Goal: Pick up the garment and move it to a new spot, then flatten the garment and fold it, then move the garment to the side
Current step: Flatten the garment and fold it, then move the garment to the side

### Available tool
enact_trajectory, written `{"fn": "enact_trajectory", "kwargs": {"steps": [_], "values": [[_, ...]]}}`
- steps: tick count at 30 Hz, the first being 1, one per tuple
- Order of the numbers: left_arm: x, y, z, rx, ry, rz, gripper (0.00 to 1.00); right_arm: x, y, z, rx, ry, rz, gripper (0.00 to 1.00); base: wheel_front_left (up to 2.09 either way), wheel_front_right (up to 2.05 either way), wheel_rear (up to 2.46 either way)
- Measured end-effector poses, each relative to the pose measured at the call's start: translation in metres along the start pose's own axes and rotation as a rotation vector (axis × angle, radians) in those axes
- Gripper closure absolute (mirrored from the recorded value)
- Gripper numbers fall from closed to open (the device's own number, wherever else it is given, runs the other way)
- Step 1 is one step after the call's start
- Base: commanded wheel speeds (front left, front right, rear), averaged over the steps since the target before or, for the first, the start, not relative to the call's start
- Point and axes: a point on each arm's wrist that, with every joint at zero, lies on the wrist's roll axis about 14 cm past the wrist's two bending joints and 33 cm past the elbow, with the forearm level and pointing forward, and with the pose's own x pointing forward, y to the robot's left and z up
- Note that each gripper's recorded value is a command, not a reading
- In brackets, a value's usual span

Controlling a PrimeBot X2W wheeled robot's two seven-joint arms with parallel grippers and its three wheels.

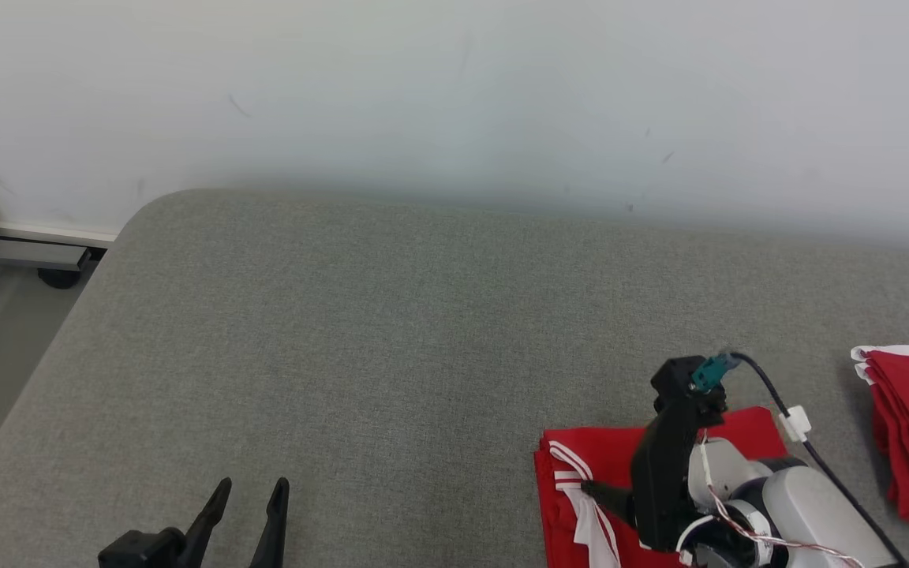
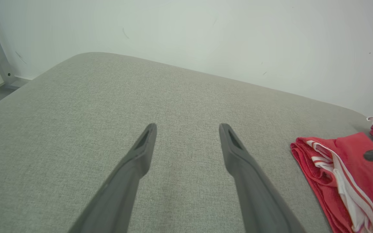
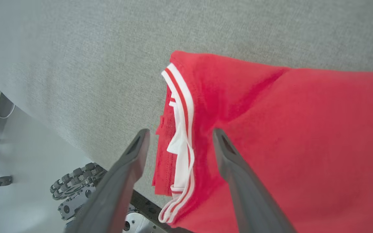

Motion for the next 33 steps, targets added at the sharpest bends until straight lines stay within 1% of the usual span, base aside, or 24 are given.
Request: {"fn": "enact_trajectory", "kwargs": {"steps": [3,6,9,11,14,15,20,29,33], "values": [[0.0,0.0,-0.001,0.0,0.002,0.0,0.0,-0.008,0.002,0.022,-0.017,-0.077,0.005,0.0,0.0,0.0,0.0],[0.0,-0.001,-0.001,0.0,0.002,-0.002,0.0,-0.019,-0.012,0.036,-0.024,-0.141,-0.03,0.0,0.0,0.0,0.0],[0.001,-0.001,0.0,0.0,0.0,-0.004,0.0,-0.036,-0.05,0.047,-0.027,-0.193,-0.144,0.0,0.0,0.0,0.0],[0.001,-0.001,0.0,0.0,-0.003,-0.006,0.0,-0.05,-0.079,0.047,-0.014,-0.213,-0.231,0.0,0.0,0.0,0.0],[0.001,-0.001,0.001,0.002,-0.006,-0.008,0.0,-0.064,-0.12,0.03,-0.007,-0.186,-0.361,0.0,0.0,0.0,0.0],[0.001,-0.001,0.001,0.001,-0.007,-0.006,0.0,-0.067,-0.128,0.022,-0.004,-0.168,-0.387,0.0,0.0,0.0,0.0],[0.003,-0.003,-0.004,0.0,0.008,-0.016,0.0,-0.068,-0.145,-0.01,0.052,-0.122,-0.422,0.0,0.0,0.0,0.0],[0.015,-0.013,-0.003,0.001,0.014,-0.057,0.0,-0.063,-0.165,-0.02,0.146,-0.132,-0.446,0.0,0.0,0.0,0.0],[0.017,-0.011,-0.002,0.004,0.015,-0.049,0.0,-0.053,-0.163,-0.022,0.161,-0.124,-0.434,0.0,0.0,0.0,0.0]]}}
